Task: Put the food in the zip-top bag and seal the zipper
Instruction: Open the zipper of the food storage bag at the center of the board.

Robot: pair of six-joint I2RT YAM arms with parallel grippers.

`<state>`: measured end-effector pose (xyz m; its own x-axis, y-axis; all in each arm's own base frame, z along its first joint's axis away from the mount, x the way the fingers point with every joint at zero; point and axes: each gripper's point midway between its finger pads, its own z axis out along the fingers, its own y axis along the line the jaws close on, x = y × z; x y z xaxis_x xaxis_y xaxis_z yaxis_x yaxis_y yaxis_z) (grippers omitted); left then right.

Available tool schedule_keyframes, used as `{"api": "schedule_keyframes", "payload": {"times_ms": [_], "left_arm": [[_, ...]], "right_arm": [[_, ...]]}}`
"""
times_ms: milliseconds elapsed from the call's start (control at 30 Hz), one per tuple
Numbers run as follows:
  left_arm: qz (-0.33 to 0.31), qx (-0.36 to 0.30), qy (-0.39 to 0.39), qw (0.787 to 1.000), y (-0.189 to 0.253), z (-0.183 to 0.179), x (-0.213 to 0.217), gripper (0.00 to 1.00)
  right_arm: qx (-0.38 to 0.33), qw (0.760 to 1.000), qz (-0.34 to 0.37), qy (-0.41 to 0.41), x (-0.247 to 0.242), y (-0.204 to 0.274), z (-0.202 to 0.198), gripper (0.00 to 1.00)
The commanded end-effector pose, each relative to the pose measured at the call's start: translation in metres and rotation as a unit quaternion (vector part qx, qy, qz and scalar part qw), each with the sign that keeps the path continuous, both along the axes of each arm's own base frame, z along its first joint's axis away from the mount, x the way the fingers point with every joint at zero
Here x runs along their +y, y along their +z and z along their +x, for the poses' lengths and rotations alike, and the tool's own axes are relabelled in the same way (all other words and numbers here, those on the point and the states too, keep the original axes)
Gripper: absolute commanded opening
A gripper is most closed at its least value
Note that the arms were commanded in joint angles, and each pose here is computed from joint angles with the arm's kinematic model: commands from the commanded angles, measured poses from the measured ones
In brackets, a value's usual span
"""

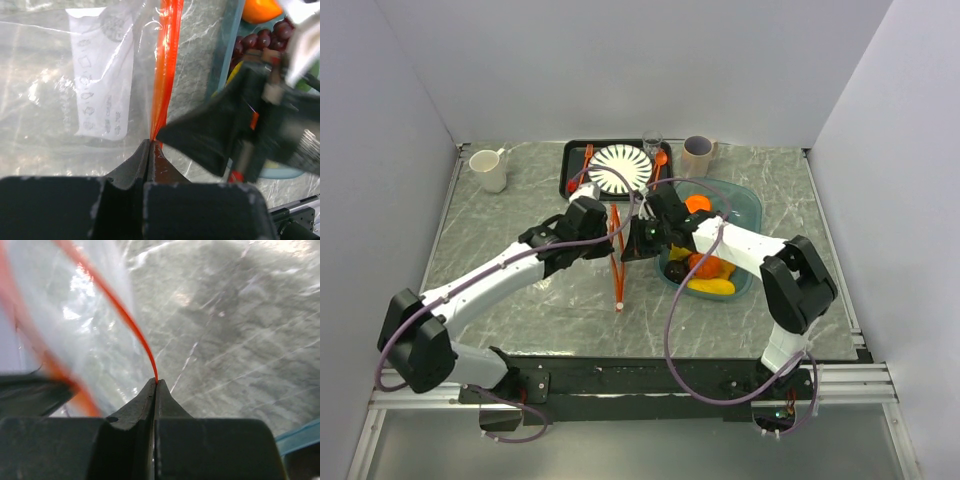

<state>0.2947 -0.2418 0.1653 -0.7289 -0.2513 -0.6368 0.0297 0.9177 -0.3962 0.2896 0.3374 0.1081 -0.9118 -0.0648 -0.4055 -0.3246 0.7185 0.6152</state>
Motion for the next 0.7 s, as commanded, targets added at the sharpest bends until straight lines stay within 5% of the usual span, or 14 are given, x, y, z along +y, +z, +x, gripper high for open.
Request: {"api": "schedule_keyframes", "payload": {"times_ms": [0,167,333,533,667], "left_arm": [[0.001,-0.023,0.023,0.999,0.025,-0.008,0.018,0.01],[-0.008,-0.043,0.043,0.998,0.043,-0.019,0.036,0.01],[-0.027,-0.039,0.032,0.998,0.038,-0.028,0.034,0.22],[-0.046,-0.026,0.007,0.999,0.027,-0.024,0.015,0.32],[-0.06,-0.029,-0.011,0.998,0.029,-0.025,0.007,0.47]], "right_arm": [[-0.011,0.999,-0.028,-0.023,-0.001,-0.005,0.016,0.0],[-0.003,0.999,-0.034,-0.039,-0.003,-0.015,0.017,0.0],[-0.017,0.999,0.004,-0.035,0.003,0.008,0.014,0.0],[-0.034,0.999,0.032,-0.029,0.004,0.034,0.007,0.0],[-0.036,0.999,0.031,-0.027,0.002,0.037,0.005,0.0]]}}
